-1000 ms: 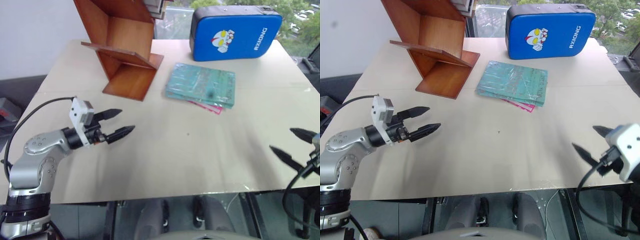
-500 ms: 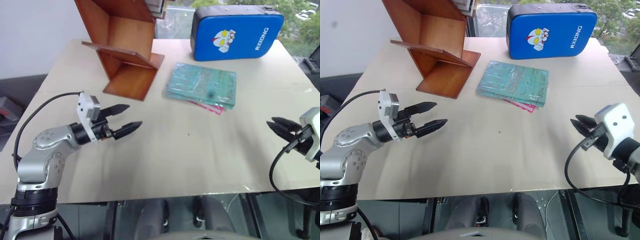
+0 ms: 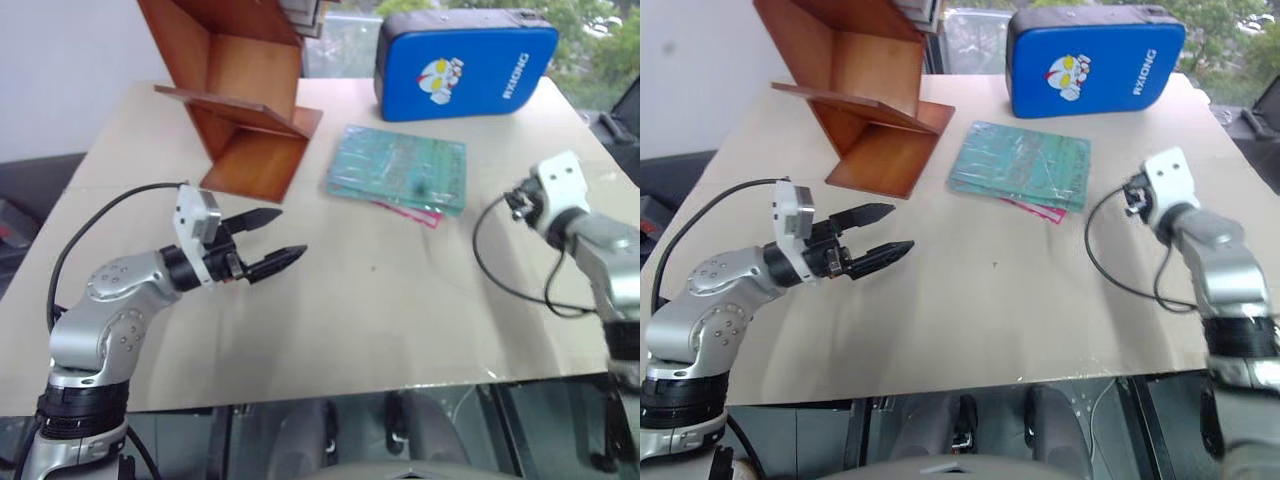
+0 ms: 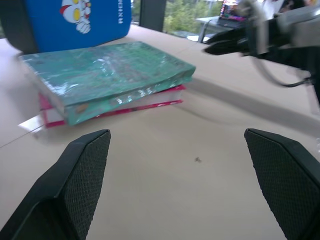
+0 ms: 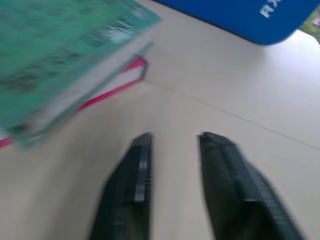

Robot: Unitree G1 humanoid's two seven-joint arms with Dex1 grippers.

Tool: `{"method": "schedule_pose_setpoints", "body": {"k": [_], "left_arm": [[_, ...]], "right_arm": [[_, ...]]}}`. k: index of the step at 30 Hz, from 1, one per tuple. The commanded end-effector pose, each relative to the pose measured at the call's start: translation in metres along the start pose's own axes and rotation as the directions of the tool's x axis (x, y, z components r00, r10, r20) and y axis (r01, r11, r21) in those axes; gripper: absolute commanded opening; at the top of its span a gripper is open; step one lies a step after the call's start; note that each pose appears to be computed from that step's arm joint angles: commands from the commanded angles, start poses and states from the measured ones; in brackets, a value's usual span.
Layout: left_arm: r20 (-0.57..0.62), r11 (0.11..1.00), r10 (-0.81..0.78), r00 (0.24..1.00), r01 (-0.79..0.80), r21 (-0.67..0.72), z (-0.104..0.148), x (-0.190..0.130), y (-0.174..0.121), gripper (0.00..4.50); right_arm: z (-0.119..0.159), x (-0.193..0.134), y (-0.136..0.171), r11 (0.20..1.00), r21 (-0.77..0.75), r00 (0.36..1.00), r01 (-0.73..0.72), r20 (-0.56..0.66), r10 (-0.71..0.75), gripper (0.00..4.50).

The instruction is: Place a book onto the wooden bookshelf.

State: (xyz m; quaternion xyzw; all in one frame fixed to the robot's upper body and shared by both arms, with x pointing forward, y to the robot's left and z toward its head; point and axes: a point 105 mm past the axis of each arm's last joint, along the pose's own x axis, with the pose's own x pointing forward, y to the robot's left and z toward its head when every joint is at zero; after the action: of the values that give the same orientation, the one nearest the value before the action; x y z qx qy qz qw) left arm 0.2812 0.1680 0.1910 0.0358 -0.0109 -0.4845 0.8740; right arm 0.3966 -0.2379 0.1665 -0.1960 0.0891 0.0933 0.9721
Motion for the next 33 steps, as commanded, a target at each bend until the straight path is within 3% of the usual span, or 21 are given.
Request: {"method": "schedule_pose_setpoints", "body": {"k": [1, 12, 25, 31, 33], "left_arm": [[0.027, 0.999, -0.012, 1.0, 0.011, 0.05, 0.014, 0.0, -0.005, 4.5], [0.062, 0.997, -0.074, 0.995, 0.074, 0.001, 0.018, -0.001, -0.02, 4.5], [0.064, 0.986, -0.163, 0.984, 0.165, -0.021, 0.022, 0.001, -0.033, 4.5], [0.059, 0.997, 0.023, 0.998, -0.018, -0.08, 0.012, 0.008, -0.01, 4.5], [0.066, 0.975, 0.122, 0.99, -0.108, -0.194, 0.006, 0.017, 0.002, 4.5]], "right_arm": [[0.009, 0.014, 0.006, 0.999, -0.027, 0.998, -0.019, 0.051, 0.02, 0.01], [0.023, 0.017, 0.072, 0.96, -0.021, 0.947, -0.28, 0.158, 0.28, 0.01], [0.036, 0.002, 0.114, 0.924, -0.028, 0.902, -0.382, 0.207, 0.38, 0.01], [0.038, -0.007, 0.131, 0.904, -0.03, 0.878, -0.426, 0.226, 0.422, 0.01], [0.039, -0.015, 0.132, 0.902, -0.03, 0.874, -0.431, 0.234, 0.426, 0.01]]}}
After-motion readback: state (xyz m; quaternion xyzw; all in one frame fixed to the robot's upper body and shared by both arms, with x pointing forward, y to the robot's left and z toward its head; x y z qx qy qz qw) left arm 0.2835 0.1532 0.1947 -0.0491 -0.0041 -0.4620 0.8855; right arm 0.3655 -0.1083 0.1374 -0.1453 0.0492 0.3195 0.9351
